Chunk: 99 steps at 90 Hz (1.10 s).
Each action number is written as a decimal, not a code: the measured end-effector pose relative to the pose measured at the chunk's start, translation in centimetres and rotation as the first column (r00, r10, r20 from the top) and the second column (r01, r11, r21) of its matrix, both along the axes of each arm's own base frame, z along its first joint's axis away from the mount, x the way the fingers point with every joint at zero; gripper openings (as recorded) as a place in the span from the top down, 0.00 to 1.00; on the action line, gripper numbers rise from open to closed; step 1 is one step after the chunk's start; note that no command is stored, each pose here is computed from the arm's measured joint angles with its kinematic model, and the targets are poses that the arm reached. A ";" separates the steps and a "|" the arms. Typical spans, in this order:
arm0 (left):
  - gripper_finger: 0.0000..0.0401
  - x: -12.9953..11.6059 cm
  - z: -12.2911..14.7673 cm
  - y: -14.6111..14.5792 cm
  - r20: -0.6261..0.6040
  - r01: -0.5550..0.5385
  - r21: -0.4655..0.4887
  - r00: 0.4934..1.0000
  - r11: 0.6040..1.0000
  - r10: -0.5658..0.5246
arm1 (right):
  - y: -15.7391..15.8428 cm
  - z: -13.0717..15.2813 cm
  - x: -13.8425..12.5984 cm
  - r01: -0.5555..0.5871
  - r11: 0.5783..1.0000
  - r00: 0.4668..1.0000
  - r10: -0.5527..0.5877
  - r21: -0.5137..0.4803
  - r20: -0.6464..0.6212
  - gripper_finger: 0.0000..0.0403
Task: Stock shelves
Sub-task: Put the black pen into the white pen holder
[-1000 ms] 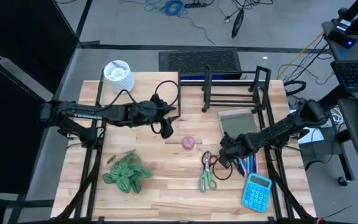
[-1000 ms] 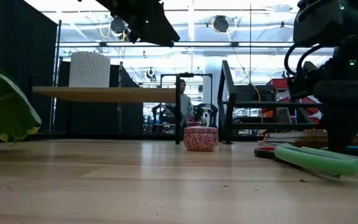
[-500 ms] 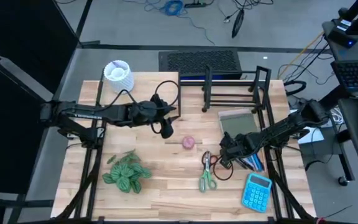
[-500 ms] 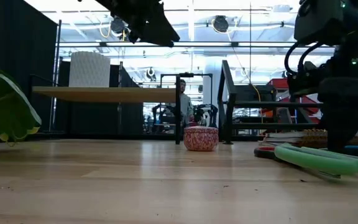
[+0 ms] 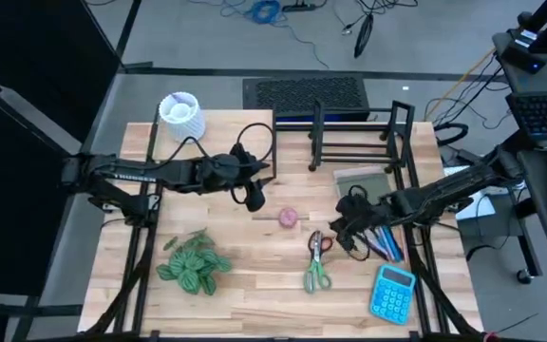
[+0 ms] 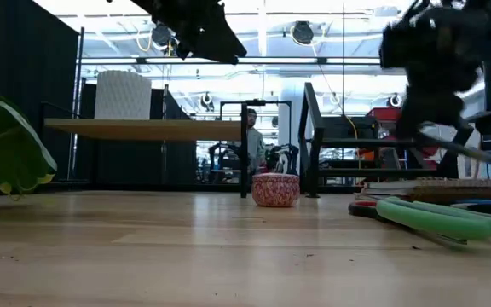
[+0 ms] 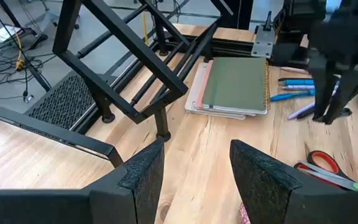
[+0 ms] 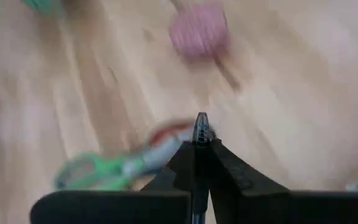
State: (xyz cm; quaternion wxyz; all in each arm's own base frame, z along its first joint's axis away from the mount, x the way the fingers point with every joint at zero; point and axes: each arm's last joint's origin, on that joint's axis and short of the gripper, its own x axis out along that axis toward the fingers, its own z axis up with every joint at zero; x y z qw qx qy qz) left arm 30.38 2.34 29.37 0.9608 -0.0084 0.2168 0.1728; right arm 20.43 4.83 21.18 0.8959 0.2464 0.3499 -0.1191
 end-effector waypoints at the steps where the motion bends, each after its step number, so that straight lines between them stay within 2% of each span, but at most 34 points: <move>1: 0.57 0.0 0.0 0.0 0.001 0.001 0.000 1.000 1.000 -0.001 | -0.1 0.2 0.0 -0.002 1.000 1.000 0.002 -0.007 0.016 0.99; 16: 0.57 0.3 0.5 -0.2 0.069 0.087 -0.033 0.994 0.996 -0.085 | -1.3 3.5 0.4 -0.016 0.992 0.956 0.052 -0.126 0.290 0.99; 27: 0.57 1.0 0.9 -0.4 0.148 0.156 -0.044 0.978 0.987 -0.148 | -2.1 5.6 0.8 -0.001 0.967 0.880 0.122 -0.255 0.459 0.99; 37: 0.57 1.9 0.6 -0.5 0.206 0.201 -0.065 0.961 0.977 -0.184 | -2.5 7.0 1.2 0.033 0.926 0.816 0.192 -0.375 0.546 0.99; 46: 0.57 3.0 0.0 -0.6 0.243 0.242 -0.071 0.945 0.968 -0.219 | -2.9 7.6 1.6 0.068 0.893 0.780 0.231 -0.445 0.581 0.99; 57: 0.57 4.5 -1.0 -0.9 0.298 0.286 -0.060 0.920 0.956 -0.256 | -3.2 8.0 1.8 0.093 0.873 0.755 0.251 -0.478 0.605 0.99; 76: 0.57 6.3 -1.9 -1.4 0.409 0.332 -0.019 0.863 0.943 -0.296 | -3.4 7.8 2.1 0.068 0.873 0.754 0.272 -0.484 0.598 1.00; 99: 0.57 7.5 -2.1 -1.4 0.416 0.353 -0.017 0.853 0.935 -0.314 | -3.4 7.7 2.1 0.064 0.868 0.759 0.278 -0.492 0.589 0.99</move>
